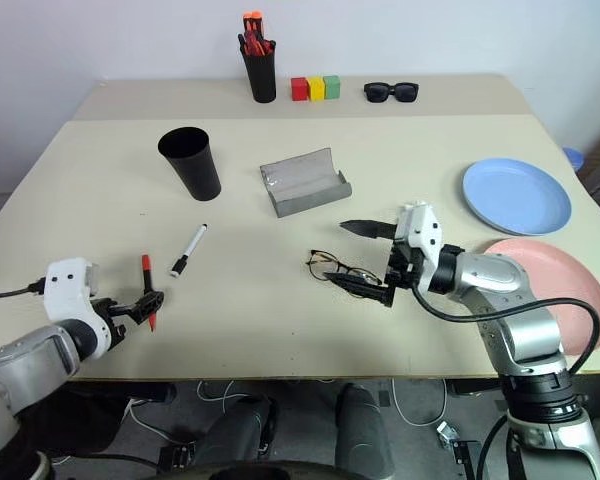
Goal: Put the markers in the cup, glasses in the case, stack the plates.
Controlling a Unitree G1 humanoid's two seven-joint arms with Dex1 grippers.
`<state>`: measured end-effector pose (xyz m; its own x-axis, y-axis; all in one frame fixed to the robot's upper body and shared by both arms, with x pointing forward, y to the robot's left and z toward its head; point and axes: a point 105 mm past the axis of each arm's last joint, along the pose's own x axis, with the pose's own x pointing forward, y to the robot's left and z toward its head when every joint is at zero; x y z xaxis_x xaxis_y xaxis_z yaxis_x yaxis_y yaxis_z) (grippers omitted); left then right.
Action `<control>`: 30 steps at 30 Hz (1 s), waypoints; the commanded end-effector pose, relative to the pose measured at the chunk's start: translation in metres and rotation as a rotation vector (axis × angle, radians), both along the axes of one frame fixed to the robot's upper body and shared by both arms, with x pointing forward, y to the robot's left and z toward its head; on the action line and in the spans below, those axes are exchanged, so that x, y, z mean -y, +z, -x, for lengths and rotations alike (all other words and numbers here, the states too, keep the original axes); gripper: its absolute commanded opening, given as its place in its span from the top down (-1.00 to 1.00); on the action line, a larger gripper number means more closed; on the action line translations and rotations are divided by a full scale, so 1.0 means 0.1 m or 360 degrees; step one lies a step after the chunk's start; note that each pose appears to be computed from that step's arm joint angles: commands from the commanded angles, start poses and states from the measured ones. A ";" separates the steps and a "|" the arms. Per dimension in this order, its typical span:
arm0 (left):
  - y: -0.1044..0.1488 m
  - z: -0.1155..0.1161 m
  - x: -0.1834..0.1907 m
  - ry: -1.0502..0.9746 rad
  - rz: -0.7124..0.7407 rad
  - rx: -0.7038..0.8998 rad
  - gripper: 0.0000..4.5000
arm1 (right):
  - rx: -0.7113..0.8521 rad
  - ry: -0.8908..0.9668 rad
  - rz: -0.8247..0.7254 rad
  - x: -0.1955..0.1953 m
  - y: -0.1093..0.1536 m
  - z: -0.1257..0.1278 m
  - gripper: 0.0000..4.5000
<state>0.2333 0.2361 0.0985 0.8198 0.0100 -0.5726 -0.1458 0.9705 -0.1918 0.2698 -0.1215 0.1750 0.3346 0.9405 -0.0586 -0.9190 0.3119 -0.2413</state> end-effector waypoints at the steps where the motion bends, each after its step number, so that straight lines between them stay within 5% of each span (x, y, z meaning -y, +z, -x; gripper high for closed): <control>1: 0.03 -0.03 0.02 0.0033 0.0021 0.0010 -1.00 | 0.0074 0.0060 -0.0015 -0.11 0.10 0.08 -0.97; 12: 0.02 -0.07 0.11 0.0014 0.0067 -0.0060 -1.00 | -0.0032 0.0129 -0.0046 -0.15 0.06 0.20 -0.97; 15: 0.01 -0.07 0.15 0.0035 0.0118 -0.0085 -0.63 | -0.0029 0.0122 -0.0043 -0.16 0.05 0.20 -1.00; 23: 0.06 -0.02 0.22 0.0056 0.0191 -0.0247 0.99 | -0.0042 0.0097 -0.0028 -0.14 0.03 0.18 -1.00; 30: 0.25 -0.13 0.06 0.0082 0.0039 -0.0103 0.99 | -0.0042 0.0080 -0.0031 -0.13 0.02 0.15 -1.00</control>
<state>0.2390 0.2212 0.1061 0.7221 -0.0154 -0.6916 -0.2026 0.9512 -0.2327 0.2568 -0.1099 0.1698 0.2949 0.9535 -0.0620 -0.9438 0.2805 -0.1751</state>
